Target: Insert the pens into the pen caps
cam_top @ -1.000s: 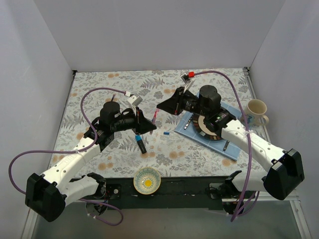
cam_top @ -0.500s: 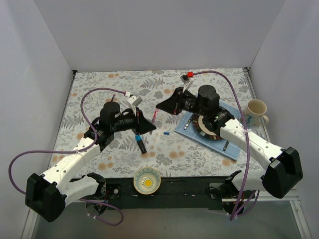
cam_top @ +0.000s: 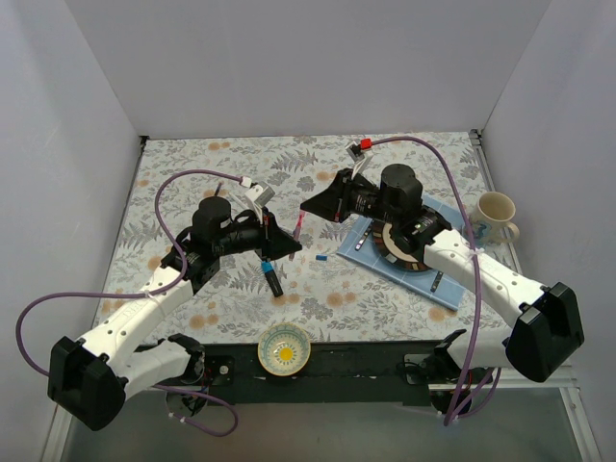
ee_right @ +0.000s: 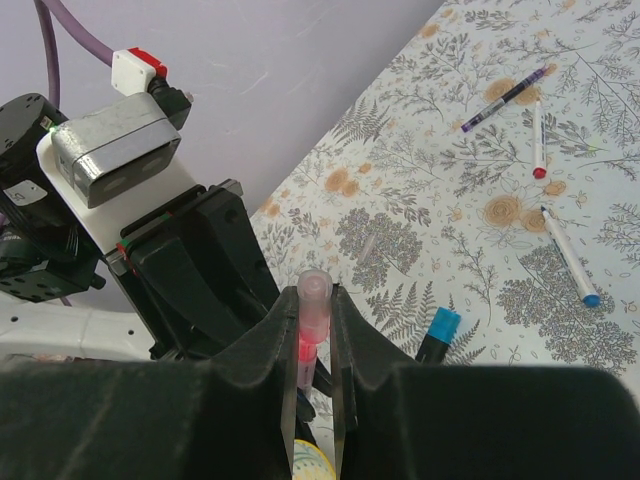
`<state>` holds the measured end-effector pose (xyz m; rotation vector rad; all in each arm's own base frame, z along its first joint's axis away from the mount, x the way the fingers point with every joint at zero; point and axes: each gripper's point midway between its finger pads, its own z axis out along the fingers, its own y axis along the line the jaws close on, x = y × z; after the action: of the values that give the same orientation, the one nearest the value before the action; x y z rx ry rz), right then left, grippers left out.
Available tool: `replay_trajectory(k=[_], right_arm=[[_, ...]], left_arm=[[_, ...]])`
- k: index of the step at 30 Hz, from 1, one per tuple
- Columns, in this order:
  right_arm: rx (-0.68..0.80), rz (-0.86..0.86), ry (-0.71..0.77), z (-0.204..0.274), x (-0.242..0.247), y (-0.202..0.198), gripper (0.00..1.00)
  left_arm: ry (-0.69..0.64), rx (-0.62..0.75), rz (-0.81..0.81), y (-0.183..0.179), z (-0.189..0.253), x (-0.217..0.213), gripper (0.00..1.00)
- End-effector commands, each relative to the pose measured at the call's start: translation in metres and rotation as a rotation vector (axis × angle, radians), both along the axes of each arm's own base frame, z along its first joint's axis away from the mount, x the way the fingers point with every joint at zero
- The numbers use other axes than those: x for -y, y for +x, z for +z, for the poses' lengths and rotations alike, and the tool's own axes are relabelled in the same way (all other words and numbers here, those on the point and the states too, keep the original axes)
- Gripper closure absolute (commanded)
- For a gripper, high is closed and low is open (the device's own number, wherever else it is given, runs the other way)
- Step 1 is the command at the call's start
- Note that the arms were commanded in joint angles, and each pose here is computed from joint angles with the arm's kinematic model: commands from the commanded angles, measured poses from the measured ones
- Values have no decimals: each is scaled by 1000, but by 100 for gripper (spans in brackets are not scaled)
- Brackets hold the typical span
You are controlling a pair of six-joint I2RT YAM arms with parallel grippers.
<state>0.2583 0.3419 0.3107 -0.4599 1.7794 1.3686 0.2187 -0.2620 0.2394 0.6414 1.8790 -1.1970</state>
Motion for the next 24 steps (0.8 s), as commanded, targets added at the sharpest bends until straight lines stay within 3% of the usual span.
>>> replay_trajectory(k=[1, 19, 21, 24], right_arm=[[35, 22, 24, 13, -2, -2, 99], [-55, 116, -12, -33, 0, -39, 98], [-42, 104, -3, -27, 3, -40, 83], [5, 65, 26, -9, 7, -36, 51]], left_arm=[[-27, 63, -15, -4, 15, 0, 100], [-25, 103, 49, 3, 19, -7, 100], [-31, 117, 55, 3, 21, -8, 100], [-42, 136, 43, 0, 25, -8, 100]])
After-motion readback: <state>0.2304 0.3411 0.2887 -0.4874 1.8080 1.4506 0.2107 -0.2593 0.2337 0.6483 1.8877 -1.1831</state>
